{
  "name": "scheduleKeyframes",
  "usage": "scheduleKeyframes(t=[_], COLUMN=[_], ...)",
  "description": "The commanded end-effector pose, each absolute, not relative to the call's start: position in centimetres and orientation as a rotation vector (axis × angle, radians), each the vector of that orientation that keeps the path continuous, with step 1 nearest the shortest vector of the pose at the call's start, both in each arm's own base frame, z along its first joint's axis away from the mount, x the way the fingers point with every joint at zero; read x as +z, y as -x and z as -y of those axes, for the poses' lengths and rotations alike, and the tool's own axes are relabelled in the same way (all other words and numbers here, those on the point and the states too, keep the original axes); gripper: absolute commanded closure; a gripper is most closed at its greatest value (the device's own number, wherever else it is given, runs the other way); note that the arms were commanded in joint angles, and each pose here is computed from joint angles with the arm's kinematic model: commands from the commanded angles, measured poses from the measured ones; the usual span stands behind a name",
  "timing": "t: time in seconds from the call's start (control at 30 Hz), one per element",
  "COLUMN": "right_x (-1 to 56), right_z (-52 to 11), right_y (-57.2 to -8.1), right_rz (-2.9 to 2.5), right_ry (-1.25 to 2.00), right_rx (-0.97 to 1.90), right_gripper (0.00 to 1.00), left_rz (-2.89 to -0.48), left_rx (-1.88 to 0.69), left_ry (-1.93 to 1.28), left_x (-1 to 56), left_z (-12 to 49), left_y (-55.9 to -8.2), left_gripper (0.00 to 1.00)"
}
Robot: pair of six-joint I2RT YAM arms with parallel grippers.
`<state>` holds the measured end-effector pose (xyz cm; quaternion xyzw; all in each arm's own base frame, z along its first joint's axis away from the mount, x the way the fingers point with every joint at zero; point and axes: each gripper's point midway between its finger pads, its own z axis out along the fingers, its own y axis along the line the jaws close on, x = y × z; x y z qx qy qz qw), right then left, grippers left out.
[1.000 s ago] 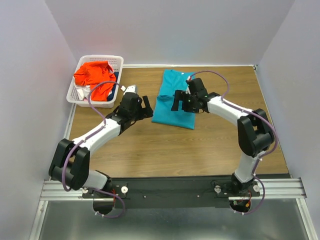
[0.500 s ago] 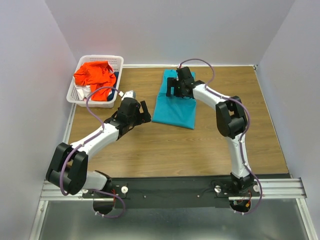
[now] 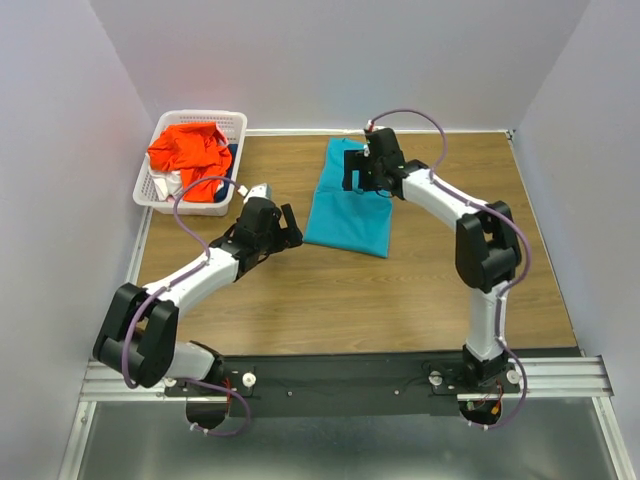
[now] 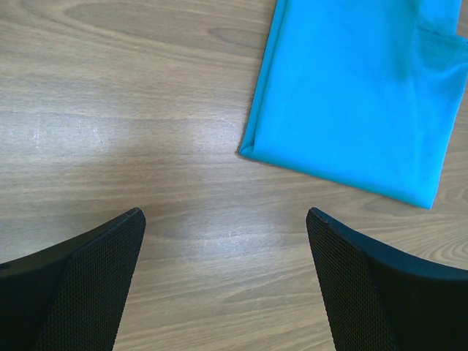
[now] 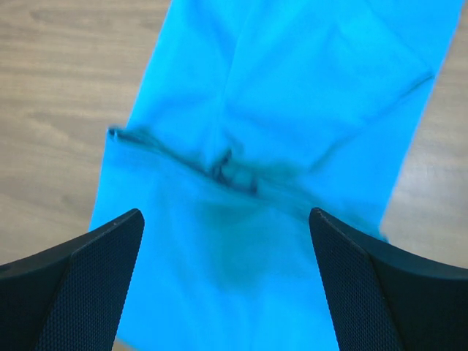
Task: Fold and stack the t-shirts
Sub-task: Fold the tshirt
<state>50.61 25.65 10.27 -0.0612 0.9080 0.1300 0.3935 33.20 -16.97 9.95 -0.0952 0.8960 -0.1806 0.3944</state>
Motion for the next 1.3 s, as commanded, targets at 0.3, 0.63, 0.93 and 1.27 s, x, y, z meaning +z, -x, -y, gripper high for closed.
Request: scheduleKeyframes(t=[0.3, 0.63, 0.93, 1.27], right_x=[7.4, 6.4, 6.0, 4.8], right_z=[-19.3, -17.3, -16.9, -17.4], right_y=[-36.4, -31.9, -32.2, -31.9], right_rz=[-2.491, -2.515, -2.514, -2.562], right_ry=[-0.151, -0.152, -0.18, -0.097], right_rx=[0.35, 0.354, 0.316, 0.332], right_gripper=[0.0, 0.0, 0.0, 0.0], left_rz=[-2.308, -2.379, -2.437, -2.448], left_rx=[-0.524, -0.589, -0.559, -0.594], left_ry=[0.213, 0.146, 0.16, 0.114], left_x=[7.5, 4.9, 2.5, 1.7], left_z=[19.2, 21.8, 21.6, 22.6], left_y=[-35.6, -37.4, -36.9, -36.5], left_gripper=[0.03, 0.39, 0.47, 1.0])
